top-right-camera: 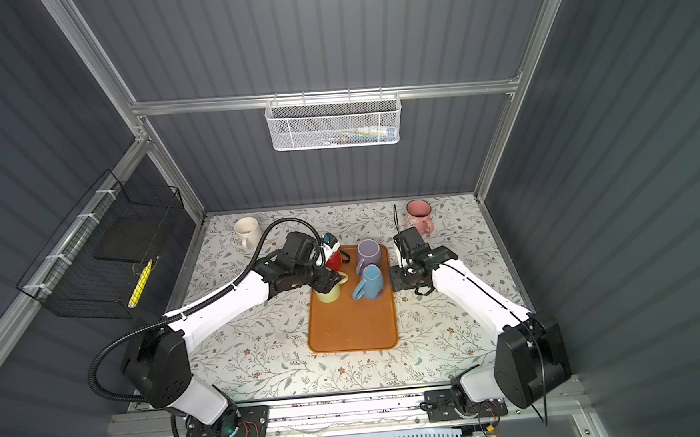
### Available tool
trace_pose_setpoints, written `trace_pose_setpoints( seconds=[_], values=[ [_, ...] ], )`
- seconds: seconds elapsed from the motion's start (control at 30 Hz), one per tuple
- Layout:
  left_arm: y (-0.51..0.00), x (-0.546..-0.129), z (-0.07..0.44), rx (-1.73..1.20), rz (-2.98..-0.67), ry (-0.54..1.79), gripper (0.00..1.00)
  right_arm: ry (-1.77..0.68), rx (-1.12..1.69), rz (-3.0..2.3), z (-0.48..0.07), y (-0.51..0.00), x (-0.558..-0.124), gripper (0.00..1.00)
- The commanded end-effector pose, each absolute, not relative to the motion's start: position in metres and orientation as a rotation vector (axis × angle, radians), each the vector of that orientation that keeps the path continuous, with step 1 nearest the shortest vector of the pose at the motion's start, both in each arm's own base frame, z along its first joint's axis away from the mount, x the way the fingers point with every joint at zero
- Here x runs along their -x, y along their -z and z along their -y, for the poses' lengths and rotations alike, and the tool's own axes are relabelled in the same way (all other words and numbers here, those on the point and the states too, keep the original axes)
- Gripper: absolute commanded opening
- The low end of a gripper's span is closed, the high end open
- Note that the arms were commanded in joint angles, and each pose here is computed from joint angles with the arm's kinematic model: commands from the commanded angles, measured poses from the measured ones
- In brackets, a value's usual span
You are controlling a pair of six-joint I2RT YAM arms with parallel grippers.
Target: Turn the mug right side up
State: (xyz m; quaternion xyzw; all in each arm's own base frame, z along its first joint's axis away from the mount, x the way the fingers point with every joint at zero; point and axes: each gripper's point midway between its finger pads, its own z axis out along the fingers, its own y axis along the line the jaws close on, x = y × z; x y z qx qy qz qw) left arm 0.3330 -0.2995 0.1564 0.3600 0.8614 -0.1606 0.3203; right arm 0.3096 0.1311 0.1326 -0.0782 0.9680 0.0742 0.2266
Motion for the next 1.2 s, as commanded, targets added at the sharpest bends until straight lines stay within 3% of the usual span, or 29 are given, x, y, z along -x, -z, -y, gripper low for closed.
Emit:
trace_pose_setpoints(
  seconds=[0.0,1.17],
  values=[
    [-0.159,-0.339,0.309,-0.947,-2.268,0.426,0.7,-0.243,0.142,-2.608,-0.135,-0.141,-0.32,0.56],
    [-0.096,-0.309,0.371,-1.141,-2.32,0.63,0.69,-0.213,0.038,-2.603,-0.106,-0.14,-0.336,0.56]
  ],
)
